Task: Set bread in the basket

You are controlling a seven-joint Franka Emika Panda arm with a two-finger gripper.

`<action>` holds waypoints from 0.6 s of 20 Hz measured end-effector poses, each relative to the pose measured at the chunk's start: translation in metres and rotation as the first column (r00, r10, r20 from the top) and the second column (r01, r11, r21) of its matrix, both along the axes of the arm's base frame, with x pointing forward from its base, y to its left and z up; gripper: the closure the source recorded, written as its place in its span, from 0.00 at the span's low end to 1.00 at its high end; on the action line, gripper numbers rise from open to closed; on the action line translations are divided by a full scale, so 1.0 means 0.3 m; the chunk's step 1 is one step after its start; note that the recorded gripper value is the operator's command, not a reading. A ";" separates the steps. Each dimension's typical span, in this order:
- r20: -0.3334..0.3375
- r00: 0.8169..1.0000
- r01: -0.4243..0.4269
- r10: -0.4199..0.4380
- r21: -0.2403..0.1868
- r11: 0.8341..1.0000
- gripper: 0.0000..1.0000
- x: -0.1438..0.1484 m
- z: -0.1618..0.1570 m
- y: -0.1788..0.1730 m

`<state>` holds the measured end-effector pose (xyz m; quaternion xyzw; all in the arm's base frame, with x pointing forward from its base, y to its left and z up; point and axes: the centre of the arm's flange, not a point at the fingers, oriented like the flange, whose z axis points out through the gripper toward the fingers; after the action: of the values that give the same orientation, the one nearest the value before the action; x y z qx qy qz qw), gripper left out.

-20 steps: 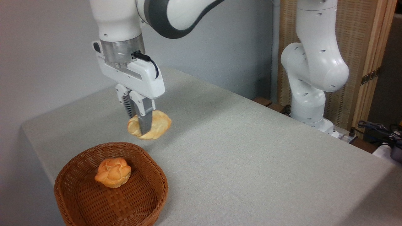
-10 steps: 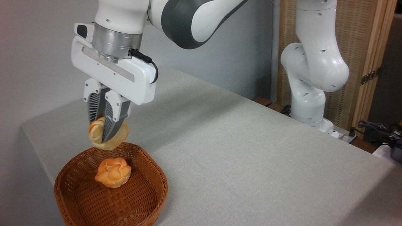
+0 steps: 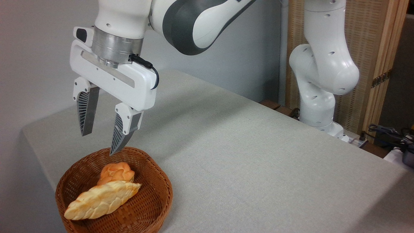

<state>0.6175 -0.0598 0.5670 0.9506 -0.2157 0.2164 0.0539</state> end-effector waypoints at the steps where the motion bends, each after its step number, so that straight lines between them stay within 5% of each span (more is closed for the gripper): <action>1: -0.003 1.000 0.002 -0.002 0.000 1.000 0.00 0.000 -0.003 -0.004; 8: -0.190 0.979 0.088 -0.072 0.077 0.993 0.00 -0.055 -0.073 -0.053; 12: -0.340 0.927 0.213 -0.159 0.127 0.969 0.00 -0.122 -0.114 -0.104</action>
<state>0.5809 -0.0911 0.5328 0.9497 -0.3100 0.0316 0.0321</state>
